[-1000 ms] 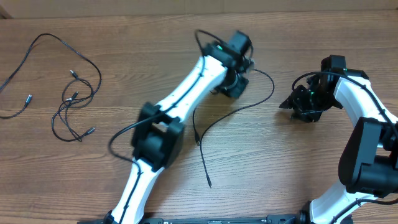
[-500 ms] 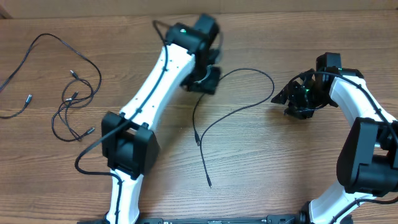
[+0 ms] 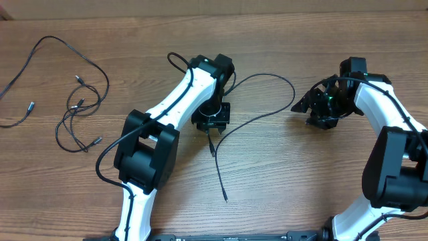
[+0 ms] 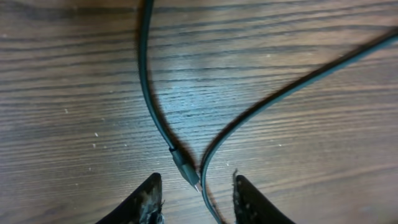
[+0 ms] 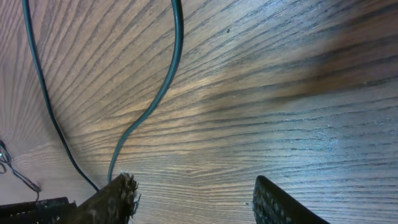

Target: Untangle cables

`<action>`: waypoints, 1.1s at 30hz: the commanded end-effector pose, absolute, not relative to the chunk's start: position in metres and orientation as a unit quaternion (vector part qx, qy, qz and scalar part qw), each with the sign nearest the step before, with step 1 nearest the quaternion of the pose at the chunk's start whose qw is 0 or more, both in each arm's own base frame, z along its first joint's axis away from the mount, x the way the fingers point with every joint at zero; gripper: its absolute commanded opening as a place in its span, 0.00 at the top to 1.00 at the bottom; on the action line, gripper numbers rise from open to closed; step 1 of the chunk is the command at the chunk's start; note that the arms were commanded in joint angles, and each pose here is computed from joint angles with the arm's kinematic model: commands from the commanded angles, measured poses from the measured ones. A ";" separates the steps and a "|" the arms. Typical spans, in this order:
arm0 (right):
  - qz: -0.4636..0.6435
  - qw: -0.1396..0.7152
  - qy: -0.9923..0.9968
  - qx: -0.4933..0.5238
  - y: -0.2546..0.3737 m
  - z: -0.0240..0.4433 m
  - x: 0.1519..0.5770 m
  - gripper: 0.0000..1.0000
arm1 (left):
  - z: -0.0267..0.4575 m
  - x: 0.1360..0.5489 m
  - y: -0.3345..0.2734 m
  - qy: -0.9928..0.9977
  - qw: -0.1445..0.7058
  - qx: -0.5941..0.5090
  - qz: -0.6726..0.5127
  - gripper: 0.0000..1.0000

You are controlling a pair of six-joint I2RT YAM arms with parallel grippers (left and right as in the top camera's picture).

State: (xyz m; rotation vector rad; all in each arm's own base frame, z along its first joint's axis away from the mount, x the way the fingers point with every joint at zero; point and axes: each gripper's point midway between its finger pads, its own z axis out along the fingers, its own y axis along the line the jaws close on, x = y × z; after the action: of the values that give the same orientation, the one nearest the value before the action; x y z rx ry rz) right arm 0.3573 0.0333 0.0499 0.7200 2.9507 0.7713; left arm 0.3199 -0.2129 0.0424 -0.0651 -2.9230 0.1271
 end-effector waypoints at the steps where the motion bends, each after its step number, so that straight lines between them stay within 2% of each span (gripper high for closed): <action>1: 0.246 0.027 0.944 0.220 0.031 0.062 0.364 0.40 | 0.050 0.327 -0.201 -0.997 0.072 0.020 0.018 0.60; 12: 0.245 0.024 0.945 0.217 0.032 0.062 0.362 0.39 | 0.018 0.323 -0.190 -0.997 0.063 0.046 -0.005 0.62; 21: 0.245 0.022 0.944 0.218 0.032 0.062 0.361 0.39 | -0.012 0.304 -0.189 -0.996 0.078 0.050 -0.002 0.67; 24: 0.245 0.022 0.944 0.218 0.032 0.062 0.361 0.38 | -0.022 0.297 -0.192 -0.995 0.082 0.053 0.004 0.71; 25: 0.245 0.021 0.944 0.218 0.032 0.062 0.361 0.38 | -0.024 0.296 -0.193 -0.995 0.081 0.052 0.005 0.81; 26: 0.245 0.020 0.944 0.218 0.032 0.062 0.360 0.38 | -0.026 0.295 -0.193 -0.996 0.079 0.051 0.006 0.96; 30: 0.245 0.021 0.945 0.216 0.032 0.062 0.360 0.39 | -0.021 0.304 -0.192 -0.996 0.069 0.050 0.009 0.96; 32: 0.247 0.025 0.946 0.210 0.032 0.063 0.362 0.53 | -0.006 0.319 -0.195 -0.997 0.053 0.039 0.025 0.96; 33: 0.248 0.029 0.946 0.209 0.032 0.065 0.363 0.55 | 0.006 0.328 -0.196 -0.998 0.041 0.031 0.034 0.95</action>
State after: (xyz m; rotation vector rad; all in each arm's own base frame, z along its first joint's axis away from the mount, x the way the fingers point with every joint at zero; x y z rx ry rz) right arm 0.3543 0.0334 0.0495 0.6990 2.9651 0.7678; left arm 0.3157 -0.1934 0.0003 0.1397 -3.0444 0.0598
